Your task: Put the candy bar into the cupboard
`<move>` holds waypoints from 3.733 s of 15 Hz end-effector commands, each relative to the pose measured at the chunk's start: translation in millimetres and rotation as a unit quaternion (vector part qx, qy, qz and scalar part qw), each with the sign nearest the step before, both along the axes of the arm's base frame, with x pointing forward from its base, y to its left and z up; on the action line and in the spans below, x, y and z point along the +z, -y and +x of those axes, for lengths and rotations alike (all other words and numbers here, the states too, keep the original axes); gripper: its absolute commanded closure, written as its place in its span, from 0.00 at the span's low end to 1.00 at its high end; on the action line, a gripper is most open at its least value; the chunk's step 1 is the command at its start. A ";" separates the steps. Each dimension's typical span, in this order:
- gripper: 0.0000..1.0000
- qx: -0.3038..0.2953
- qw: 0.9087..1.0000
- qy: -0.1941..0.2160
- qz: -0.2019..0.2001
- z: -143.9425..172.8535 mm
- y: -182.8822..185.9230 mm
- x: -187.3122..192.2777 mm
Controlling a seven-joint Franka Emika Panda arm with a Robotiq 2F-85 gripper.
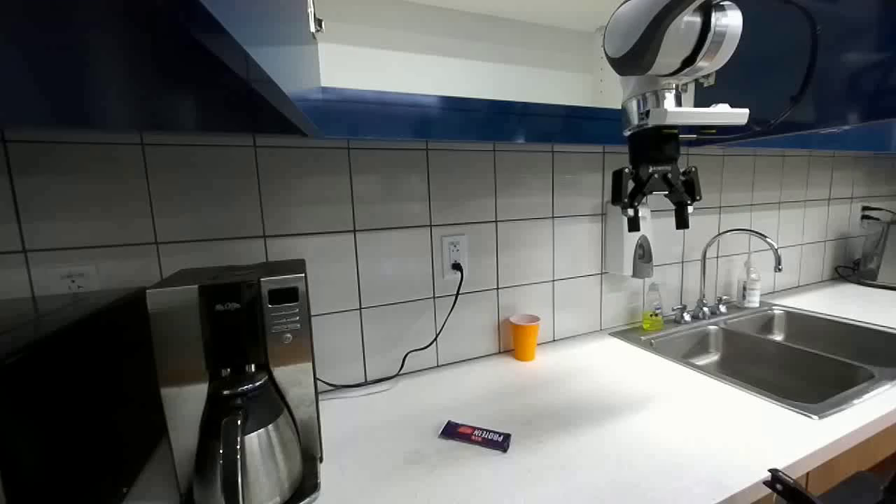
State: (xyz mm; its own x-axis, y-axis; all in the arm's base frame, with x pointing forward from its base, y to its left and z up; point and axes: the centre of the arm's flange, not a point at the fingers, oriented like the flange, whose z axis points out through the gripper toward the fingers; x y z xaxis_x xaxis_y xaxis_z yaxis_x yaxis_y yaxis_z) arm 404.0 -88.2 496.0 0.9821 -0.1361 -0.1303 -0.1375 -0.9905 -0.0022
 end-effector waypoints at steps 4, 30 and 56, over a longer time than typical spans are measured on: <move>0.00 0.016 1.000 -0.003 -0.011 3.0 -7.2 -8.8; 0.00 0.356 0.934 -0.037 0.006 41.4 -142.9 -250.0; 0.00 0.393 0.919 -0.023 -0.006 100.2 -196.6 -325.3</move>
State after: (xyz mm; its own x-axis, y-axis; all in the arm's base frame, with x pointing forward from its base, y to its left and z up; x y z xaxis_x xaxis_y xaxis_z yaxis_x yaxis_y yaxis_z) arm 496.2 109.6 169.4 0.7470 0.6371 -0.1903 0.6442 -0.7643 -0.0301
